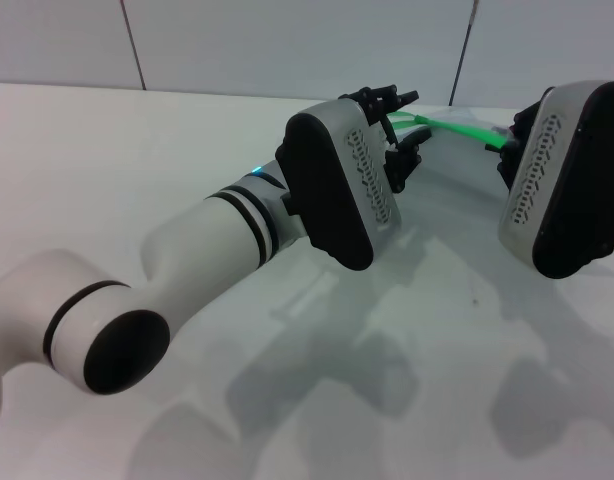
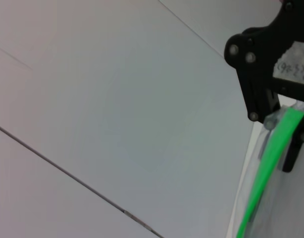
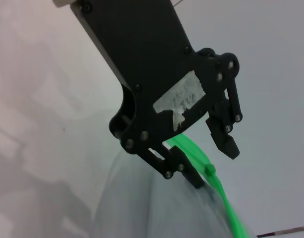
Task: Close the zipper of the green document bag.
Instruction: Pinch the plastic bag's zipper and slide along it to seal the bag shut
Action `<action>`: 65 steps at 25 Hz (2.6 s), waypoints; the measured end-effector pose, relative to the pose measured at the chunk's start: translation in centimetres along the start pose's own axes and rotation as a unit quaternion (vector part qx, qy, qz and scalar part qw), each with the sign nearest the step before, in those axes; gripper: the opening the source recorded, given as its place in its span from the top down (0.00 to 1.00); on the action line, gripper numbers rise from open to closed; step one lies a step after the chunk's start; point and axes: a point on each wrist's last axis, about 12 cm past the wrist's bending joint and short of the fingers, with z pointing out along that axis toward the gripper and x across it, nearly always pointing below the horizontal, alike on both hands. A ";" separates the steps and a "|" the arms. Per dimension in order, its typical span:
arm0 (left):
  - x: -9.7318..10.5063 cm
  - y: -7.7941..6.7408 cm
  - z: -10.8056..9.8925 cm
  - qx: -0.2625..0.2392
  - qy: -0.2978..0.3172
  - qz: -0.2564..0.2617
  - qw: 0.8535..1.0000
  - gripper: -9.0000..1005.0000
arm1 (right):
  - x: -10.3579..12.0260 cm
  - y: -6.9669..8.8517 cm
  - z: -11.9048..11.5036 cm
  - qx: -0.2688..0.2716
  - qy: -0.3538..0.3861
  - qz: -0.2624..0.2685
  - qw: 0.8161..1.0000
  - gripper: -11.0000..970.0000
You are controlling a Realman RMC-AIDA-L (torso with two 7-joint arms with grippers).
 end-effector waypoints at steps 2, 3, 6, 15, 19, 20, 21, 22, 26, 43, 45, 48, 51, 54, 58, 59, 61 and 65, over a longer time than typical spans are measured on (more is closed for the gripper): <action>0.1 0.0 -0.1 -0.001 0.002 0.003 1.000 0.59 | 0.0 0.0 0.0 0.000 0.001 0.001 1.000 0.94; 0.1 0.0 -0.2 -0.003 0.003 0.006 1.000 0.59 | 0.1 0.0 0.0 0.001 0.001 0.001 1.000 0.94; 0.1 0.1 -0.4 -0.007 0.002 0.011 1.000 0.59 | 0.1 -0.1 0.0 0.001 0.001 0.001 1.000 0.94; -0.1 0.0 -0.3 -0.003 0.001 0.016 1.000 0.59 | 0.2 -0.1 0.0 0.000 0.003 0.001 1.000 0.94; -0.1 -0.1 -0.3 0.000 0.001 0.017 1.000 0.59 | 0.2 -0.2 0.0 0.001 0.003 0.001 1.000 0.94; 0.0 -0.1 -0.3 0.000 0.001 0.018 1.000 0.59 | 0.1 -0.2 -0.1 0.001 0.003 0.001 1.000 0.94; 0.0 -0.1 -0.3 0.000 0.002 0.018 1.000 0.59 | 0.1 -0.2 -0.1 0.001 0.002 0.001 1.000 0.94; 0.0 -0.1 -0.3 -0.001 0.002 0.017 1.000 0.59 | 0.1 -0.2 -0.1 0.001 0.002 0.001 1.000 0.94; 0.0 0.1 -0.3 -0.007 0.000 0.018 1.000 0.58 | 0.1 -0.2 -0.1 0.002 0.001 0.000 1.000 0.94; 0.2 0.1 0.1 -0.005 0.001 0.035 0.999 0.40 | -0.8 -0.1 -0.3 0.004 -0.011 -0.008 1.000 0.94; 0.2 0.2 0.1 -0.006 0.000 0.035 0.999 0.40 | -0.8 -0.1 -0.3 0.004 -0.012 -0.008 1.000 0.94; 0.2 0.1 0.1 -0.008 -0.002 0.036 0.999 0.41 | -0.8 -0.1 -0.3 0.004 -0.012 -0.008 1.000 0.94; 0.1 0.0 0.1 -0.005 -0.003 0.037 0.999 0.45 | -0.8 -0.1 -0.3 0.003 -0.011 -0.008 1.000 0.94; 0.1 -0.1 0.1 -0.004 -0.004 0.038 0.999 0.49 | -0.8 -0.1 -0.3 0.003 -0.011 -0.008 1.000 0.94; 0.0 0.0 0.1 -0.005 -0.004 0.037 0.999 0.54 | -0.8 -0.1 -0.3 0.003 -0.012 -0.008 1.000 0.94; 0.0 0.0 0.1 -0.005 -0.005 0.036 0.999 0.58 | -0.8 -0.1 -0.3 0.003 -0.012 -0.008 1.000 0.94; -0.1 0.1 0.1 -0.007 -0.005 0.034 0.999 0.66 | -0.8 -0.1 -0.3 0.003 -0.011 -0.008 1.000 0.94; -0.1 0.3 0.1 -0.014 -0.007 0.032 0.999 0.84 | -0.8 -0.1 -0.3 0.003 -0.012 -0.008 1.000 0.94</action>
